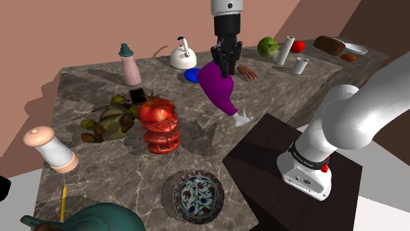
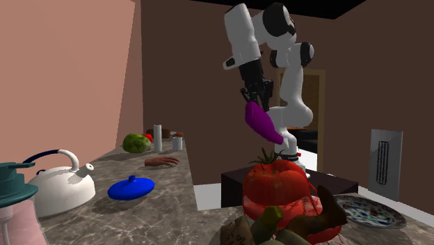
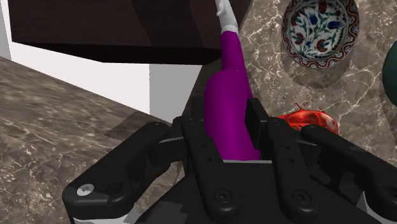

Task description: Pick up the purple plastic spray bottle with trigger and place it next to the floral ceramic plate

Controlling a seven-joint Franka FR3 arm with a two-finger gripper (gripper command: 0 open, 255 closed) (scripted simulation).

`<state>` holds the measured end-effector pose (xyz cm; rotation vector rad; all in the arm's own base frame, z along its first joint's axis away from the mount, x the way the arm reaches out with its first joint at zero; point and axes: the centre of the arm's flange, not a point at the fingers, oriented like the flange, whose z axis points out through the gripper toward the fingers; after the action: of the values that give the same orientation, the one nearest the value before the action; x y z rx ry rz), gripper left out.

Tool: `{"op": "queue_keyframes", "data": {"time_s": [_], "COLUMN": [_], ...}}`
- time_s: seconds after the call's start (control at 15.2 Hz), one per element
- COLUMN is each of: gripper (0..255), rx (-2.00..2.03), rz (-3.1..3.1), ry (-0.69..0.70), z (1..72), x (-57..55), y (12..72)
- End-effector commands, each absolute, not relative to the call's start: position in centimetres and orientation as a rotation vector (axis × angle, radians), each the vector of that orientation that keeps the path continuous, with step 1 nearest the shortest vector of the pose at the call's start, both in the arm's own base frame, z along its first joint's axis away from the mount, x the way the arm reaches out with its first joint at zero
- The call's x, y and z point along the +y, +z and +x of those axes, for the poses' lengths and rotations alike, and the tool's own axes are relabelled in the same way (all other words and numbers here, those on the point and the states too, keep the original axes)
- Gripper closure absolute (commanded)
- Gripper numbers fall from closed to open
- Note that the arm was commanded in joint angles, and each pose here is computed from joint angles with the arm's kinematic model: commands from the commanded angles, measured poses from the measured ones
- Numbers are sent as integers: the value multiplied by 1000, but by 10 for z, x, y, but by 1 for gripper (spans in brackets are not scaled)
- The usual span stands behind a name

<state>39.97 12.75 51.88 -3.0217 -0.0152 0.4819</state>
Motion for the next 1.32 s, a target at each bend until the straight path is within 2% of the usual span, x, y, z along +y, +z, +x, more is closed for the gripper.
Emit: {"op": "queue_keyframes", "data": {"time_s": [0.0, 1.25], "gripper": [255, 255], "rx": [-13, -13], "rz": [-3022, -3022], "ry": [482, 482], "z": [379, 192], "x": [143, 290], "y": [525, 601]}}
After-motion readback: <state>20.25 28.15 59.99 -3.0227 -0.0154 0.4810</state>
